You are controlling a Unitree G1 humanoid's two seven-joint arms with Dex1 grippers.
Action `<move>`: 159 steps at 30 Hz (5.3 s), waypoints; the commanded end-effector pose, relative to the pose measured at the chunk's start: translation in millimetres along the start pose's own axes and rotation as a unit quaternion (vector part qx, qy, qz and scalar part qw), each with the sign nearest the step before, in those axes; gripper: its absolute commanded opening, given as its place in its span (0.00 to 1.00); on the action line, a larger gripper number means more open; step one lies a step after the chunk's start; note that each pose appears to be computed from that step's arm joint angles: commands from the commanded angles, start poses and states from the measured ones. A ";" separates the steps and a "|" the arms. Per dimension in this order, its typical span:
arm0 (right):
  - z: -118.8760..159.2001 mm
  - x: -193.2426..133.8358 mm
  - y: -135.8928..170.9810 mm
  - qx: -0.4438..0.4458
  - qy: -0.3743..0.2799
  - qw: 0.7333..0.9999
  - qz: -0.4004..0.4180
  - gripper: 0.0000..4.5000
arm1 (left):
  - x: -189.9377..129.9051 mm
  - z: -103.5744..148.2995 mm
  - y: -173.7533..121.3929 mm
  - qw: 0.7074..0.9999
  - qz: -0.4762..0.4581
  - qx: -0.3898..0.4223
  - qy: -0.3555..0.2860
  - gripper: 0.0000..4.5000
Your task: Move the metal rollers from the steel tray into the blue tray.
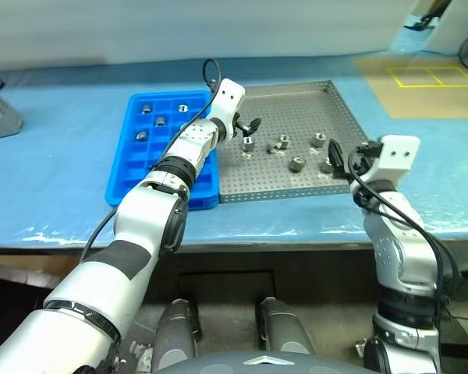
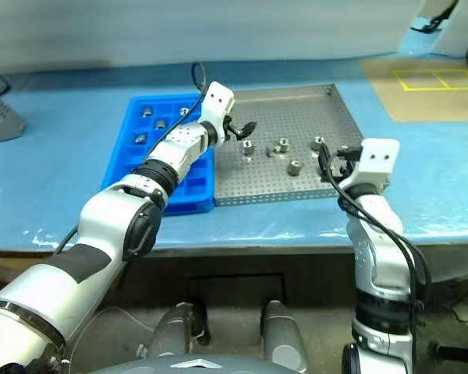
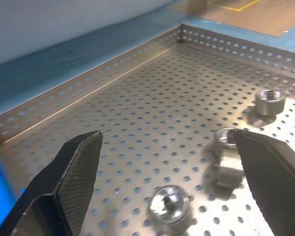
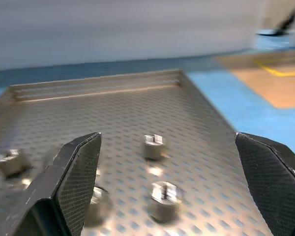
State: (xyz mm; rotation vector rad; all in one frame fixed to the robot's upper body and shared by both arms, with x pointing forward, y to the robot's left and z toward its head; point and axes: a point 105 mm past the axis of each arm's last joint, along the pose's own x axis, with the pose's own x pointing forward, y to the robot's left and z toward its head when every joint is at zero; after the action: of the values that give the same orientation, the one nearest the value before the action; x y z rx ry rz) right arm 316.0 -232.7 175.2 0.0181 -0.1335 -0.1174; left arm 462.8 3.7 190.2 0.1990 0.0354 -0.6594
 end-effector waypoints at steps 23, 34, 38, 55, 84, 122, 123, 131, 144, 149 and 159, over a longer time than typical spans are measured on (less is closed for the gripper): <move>29.7 -82.5 -54.9 -0.021 -0.030 0.983 -0.177 0.99 | 10.8 2.1 -5.6 0.994 0.102 -0.004 0.028 1.00; 26.8 -66.5 -48.1 -0.020 -0.021 0.989 -0.143 0.99 | -19.6 -22.4 59.3 0.958 0.281 -0.029 0.055 1.00; 25.7 -62.8 -46.7 -0.021 -0.017 0.991 -0.131 0.99 | -30.8 -17.8 79.4 0.941 0.329 -0.069 0.033 1.00; 22.7 -43.4 -39.9 -0.019 -0.009 0.995 -0.092 0.99 | -75.7 -45.0 125.8 0.862 0.485 -0.143 0.032 1.00; 4.0 -17.0 -20.9 -0.018 0.025 0.999 -0.026 0.99 | -100.7 -90.3 133.5 0.823 0.534 -0.183 0.062 1.00; -22.7 34.2 42.7 0.009 0.057 0.991 0.117 1.00 | -97.4 -15.8 143.6 0.858 0.475 -0.155 -0.118 0.40; -23.4 37.8 47.8 0.010 0.058 0.990 0.128 1.00 | -103.1 -17.7 145.9 0.857 0.481 -0.142 -0.120 0.40; -25.7 61.5 92.4 0.016 0.058 0.975 0.213 1.00 | -178.7 -69.9 161.2 0.808 0.578 -0.100 -0.051 0.40; -32.6 70.3 121.2 0.030 0.061 0.965 0.255 1.00 | -189.3 -77.5 122.4 0.874 0.478 -0.089 -0.018 0.40; -33.9 71.2 123.1 0.031 0.063 0.963 0.259 1.00 | -181.2 -60.7 104.6 0.913 0.392 -0.090 -0.061 0.40; -35.9 70.6 126.3 0.031 0.065 0.962 0.265 1.00 | -164.6 -44.1 92.6 0.947 0.311 -0.057 -0.057 0.40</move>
State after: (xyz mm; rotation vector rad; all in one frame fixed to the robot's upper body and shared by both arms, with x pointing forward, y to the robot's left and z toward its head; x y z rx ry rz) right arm 404.1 -118.0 138.3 0.0592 0.0469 0.4125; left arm 389.0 174.7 172.6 0.0495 -0.0905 -0.0736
